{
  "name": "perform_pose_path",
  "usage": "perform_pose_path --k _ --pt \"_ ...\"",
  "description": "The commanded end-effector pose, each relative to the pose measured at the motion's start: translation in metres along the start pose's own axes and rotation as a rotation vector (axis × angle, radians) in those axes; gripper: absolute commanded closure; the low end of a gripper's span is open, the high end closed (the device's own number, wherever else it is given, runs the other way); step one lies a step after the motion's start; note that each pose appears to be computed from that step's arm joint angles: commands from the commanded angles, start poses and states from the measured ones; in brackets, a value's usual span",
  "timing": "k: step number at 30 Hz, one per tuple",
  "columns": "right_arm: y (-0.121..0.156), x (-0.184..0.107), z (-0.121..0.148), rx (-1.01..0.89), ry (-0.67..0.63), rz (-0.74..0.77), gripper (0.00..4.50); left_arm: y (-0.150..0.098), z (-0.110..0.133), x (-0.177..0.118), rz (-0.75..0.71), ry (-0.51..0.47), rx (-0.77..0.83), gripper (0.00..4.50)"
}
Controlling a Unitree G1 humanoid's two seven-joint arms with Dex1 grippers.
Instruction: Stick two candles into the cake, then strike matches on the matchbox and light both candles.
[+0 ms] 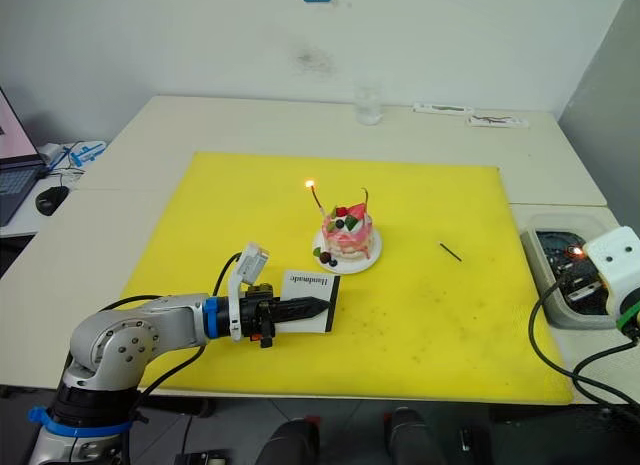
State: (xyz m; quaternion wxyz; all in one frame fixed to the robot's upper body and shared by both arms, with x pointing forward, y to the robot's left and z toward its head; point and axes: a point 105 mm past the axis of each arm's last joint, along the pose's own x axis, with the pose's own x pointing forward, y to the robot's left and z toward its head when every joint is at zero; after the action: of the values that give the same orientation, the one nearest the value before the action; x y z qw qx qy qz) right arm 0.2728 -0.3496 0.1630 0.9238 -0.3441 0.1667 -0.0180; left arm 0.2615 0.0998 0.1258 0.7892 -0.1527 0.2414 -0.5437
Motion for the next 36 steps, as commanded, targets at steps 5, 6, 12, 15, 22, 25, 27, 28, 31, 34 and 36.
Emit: perform_pose_path --k 5,6,12,15,22,25,27,28,31,34,36 --pt "-0.021 0.0 0.004 -0.07 -0.013 -0.085 2.08 -0.008 0.005 0.001 -0.02 -0.024 0.039 4.5" --pt "-0.022 -0.001 0.006 -0.071 -0.02 -0.091 1.72 -0.008 0.005 0.001 -0.018 -0.026 0.039 4.5" --pt "-0.031 -0.01 0.039 -0.079 -0.162 -0.124 0.04 -0.007 0.005 0.0 -0.008 -0.034 0.036 4.5" --pt "-0.026 -0.016 0.063 -0.057 -0.275 -0.065 0.04 -0.006 0.005 0.0 -0.005 -0.037 0.036 4.5" --pt "0.042 -0.017 0.092 0.053 -0.405 0.324 0.04 -0.006 0.006 0.001 -0.007 -0.038 0.037 4.5" --pt "0.067 -0.006 0.097 0.144 -0.421 0.405 0.04 -0.007 0.008 0.001 -0.008 -0.042 0.041 4.5" --pt "0.085 0.003 0.1 0.188 -0.424 0.454 0.04 -0.007 0.01 0.001 -0.009 -0.045 0.042 4.5" --pt "0.091 0.009 0.1 0.203 -0.421 0.468 0.04 -0.007 0.01 0.001 -0.008 -0.045 0.043 4.5" --pt "0.103 0.025 0.101 0.233 -0.411 0.476 0.04 -0.008 0.01 0.0 -0.006 -0.048 0.044 4.5" --pt "0.111 0.04 0.105 0.251 -0.404 0.479 0.04 -0.008 0.011 0.0 -0.004 -0.051 0.044 4.5" --pt "0.114 0.05 0.105 0.268 -0.391 0.47 0.04 -0.008 0.011 0.0 -0.004 -0.053 0.045 4.5"
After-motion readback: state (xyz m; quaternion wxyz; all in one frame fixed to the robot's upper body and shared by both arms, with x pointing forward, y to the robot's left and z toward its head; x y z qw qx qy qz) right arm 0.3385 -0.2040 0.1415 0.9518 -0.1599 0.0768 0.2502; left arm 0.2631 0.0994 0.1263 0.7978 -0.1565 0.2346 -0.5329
